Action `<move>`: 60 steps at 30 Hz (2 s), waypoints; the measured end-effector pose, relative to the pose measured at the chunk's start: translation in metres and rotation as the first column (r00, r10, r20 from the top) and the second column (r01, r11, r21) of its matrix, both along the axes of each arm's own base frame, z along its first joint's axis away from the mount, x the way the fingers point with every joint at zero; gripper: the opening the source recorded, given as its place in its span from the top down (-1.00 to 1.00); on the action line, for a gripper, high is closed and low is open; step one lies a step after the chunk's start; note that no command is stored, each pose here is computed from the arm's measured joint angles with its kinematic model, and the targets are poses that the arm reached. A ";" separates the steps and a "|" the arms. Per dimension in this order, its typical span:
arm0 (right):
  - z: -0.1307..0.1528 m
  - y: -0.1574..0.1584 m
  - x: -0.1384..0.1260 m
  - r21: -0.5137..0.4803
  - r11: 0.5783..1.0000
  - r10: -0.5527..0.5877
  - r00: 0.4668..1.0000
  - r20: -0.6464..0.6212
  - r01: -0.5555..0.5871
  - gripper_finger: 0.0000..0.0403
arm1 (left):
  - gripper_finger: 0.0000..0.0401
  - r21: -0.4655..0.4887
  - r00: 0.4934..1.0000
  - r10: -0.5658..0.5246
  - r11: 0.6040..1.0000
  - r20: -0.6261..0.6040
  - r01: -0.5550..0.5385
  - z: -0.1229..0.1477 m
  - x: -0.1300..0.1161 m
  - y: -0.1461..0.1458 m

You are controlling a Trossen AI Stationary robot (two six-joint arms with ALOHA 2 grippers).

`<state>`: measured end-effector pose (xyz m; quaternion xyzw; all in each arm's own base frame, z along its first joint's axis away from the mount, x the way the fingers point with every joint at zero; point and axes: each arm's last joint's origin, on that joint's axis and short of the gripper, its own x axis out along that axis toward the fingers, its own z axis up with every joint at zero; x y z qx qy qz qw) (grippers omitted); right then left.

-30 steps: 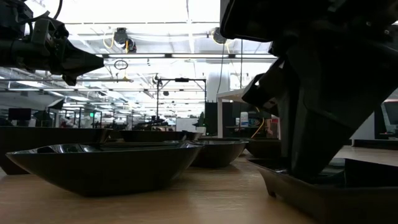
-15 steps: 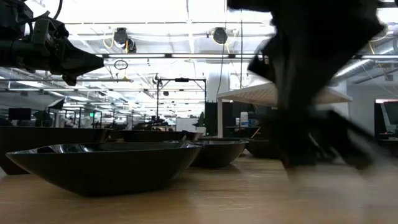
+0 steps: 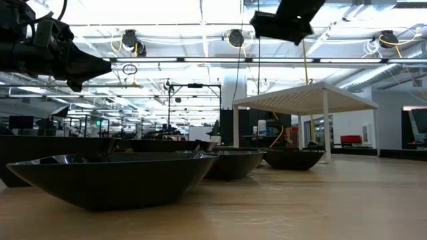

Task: Pick & Place Mini shaped plates
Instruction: Stack the black square plate on top of the black square plates on the shelf

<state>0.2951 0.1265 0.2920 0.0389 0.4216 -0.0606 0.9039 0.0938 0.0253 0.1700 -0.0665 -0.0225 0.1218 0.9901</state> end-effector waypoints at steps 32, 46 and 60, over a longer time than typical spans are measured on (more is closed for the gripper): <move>0.062 -0.216 -0.125 -0.234 0.323 -0.938 0.342 0.045 0.917 1.00 | 0.62 0.000 1.000 0.000 1.000 0.000 0.000 0.000 0.000 0.000; 0.035 -0.242 -0.124 -0.153 0.357 -0.933 0.359 -0.018 0.921 1.00 | 0.62 0.000 1.000 0.000 1.000 0.000 0.000 0.000 0.000 0.000; 0.010 -0.253 -0.126 -0.167 0.370 -0.929 0.369 -0.042 0.914 0.96 | 0.62 0.000 1.000 0.000 1.000 0.000 0.000 0.000 0.000 0.000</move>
